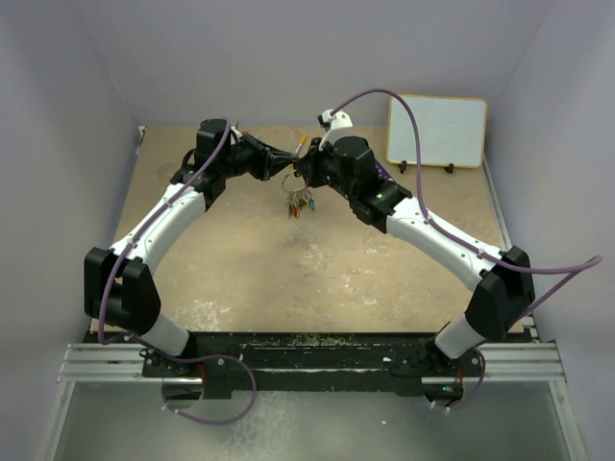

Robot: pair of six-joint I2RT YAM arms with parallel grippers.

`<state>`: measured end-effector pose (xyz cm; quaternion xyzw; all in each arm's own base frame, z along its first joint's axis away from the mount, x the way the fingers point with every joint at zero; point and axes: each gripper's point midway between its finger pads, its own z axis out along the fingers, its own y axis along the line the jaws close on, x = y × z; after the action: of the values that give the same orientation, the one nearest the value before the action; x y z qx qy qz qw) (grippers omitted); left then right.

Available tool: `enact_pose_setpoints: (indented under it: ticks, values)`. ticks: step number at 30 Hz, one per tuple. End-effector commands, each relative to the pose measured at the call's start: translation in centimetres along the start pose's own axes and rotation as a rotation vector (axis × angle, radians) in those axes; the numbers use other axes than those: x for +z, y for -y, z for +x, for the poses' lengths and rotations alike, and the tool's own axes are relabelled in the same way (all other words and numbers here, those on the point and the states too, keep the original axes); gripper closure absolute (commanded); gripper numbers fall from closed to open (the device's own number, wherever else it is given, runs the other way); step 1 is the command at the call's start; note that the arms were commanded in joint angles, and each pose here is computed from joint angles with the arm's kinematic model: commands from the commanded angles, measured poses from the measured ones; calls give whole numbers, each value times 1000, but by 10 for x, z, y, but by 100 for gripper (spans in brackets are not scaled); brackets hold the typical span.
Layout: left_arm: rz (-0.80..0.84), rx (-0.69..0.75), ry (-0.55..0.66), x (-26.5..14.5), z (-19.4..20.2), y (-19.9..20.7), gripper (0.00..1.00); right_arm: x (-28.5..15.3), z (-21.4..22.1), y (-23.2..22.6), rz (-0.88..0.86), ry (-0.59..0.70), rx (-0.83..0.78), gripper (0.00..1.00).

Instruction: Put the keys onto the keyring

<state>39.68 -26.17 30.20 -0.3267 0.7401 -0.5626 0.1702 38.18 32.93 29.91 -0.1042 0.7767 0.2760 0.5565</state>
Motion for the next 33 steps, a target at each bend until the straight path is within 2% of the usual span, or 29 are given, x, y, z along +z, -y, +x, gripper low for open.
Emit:
enact_pose_setpoints:
  ticks: [1, 14, 33]
  values:
    - [3, -9, -45, -3, 19, 2, 96, -14, -57, -30, -100, 163, 17, 100]
    - [21, 0, -121, -4, 36, 2, 96, -9, -45, -35, -115, 118, -32, 100]
    - [39, 7, -88, -12, 35, 14, 96, -47, -44, -7, 3, 138, 3, 100]
